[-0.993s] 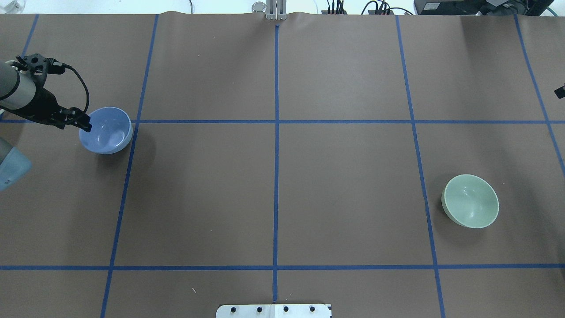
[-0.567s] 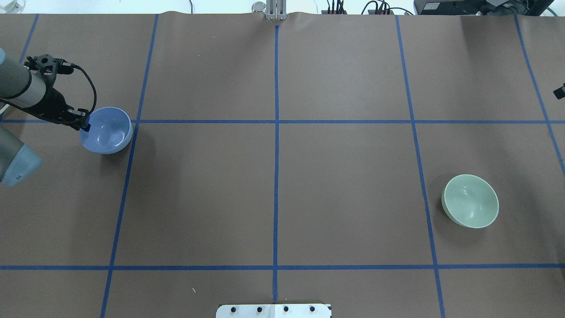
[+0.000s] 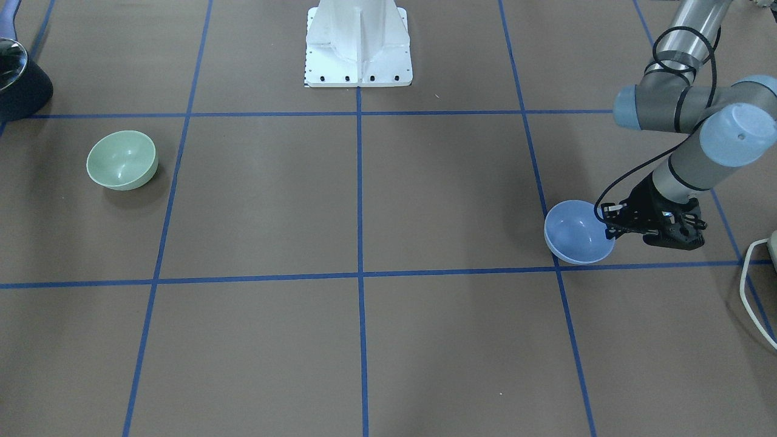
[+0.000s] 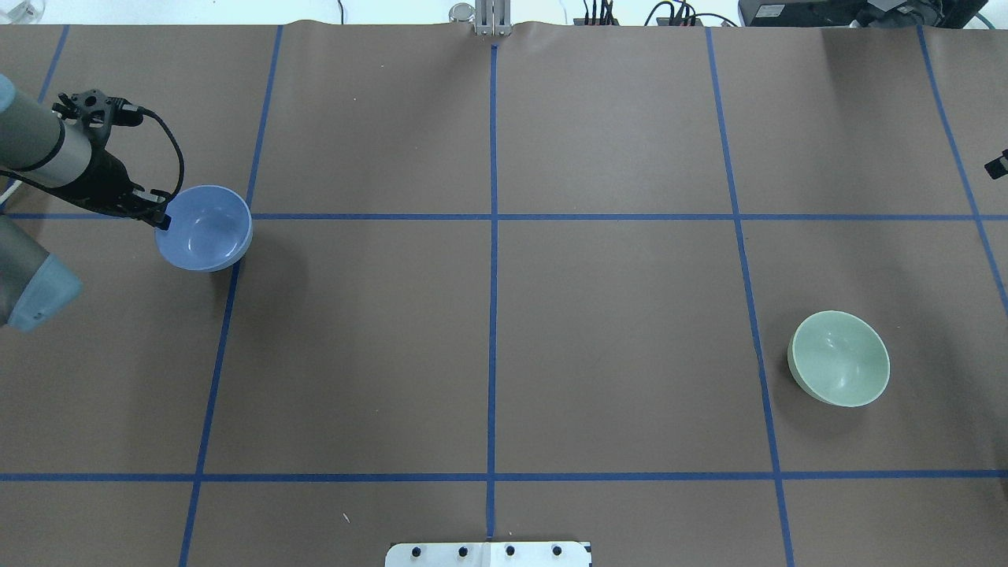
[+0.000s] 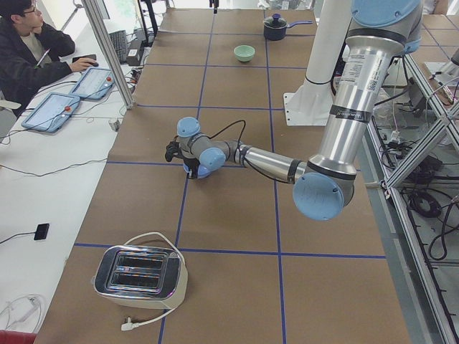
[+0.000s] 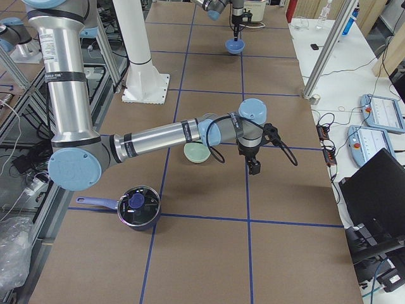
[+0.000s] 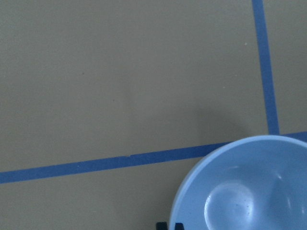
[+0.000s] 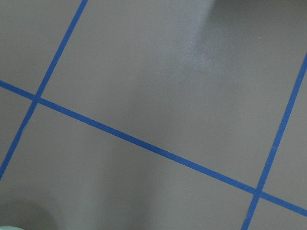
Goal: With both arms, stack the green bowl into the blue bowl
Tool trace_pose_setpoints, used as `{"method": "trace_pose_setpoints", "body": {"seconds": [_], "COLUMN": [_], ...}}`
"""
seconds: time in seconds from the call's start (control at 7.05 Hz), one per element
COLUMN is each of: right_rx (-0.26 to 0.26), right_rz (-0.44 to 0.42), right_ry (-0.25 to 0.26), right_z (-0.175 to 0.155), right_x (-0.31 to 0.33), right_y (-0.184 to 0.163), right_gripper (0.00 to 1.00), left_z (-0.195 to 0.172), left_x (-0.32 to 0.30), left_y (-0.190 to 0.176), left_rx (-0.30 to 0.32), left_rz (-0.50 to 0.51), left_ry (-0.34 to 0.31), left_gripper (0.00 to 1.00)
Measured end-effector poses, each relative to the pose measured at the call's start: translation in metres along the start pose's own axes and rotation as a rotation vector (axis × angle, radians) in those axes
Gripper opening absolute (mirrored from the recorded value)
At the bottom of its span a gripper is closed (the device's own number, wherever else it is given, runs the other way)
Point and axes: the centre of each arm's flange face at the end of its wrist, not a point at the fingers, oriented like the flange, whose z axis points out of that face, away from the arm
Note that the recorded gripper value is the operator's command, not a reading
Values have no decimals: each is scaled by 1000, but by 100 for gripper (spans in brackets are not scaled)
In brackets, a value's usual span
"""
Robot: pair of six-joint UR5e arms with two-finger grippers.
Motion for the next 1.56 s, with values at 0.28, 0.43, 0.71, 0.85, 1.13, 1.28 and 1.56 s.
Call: {"method": "trace_pose_setpoints", "body": {"seconds": [0.28,0.43,0.71,0.85,1.13,1.28,1.56], "right_rx": [-1,0,3,4,3,3,4], "right_rz": [0,-1,-2,-2,-2,-2,-2], "right_ry": [0,0,0,0,-1,-1,-2], "right_z": [0,0,0,0,0,0,0], "right_x": [0,0,0,0,0,0,-1], "right_y": [0,0,0,0,0,0,0], "right_gripper": [100,100,100,100,100,100,100], "left_z": [-36,-41,-26,-14,19,29,44], "left_x": [71,135,280,337,402,410,411], "left_y": [-23,-32,-19,-5,20,26,31], "left_rx": [15,2,-8,-12,1,3,-4], "left_rz": [-115,-183,-254,-271,-268,-263,-259], "left_ry": [47,59,56,59,35,22,6], "left_gripper": [0,0,0,0,0,0,0]}}
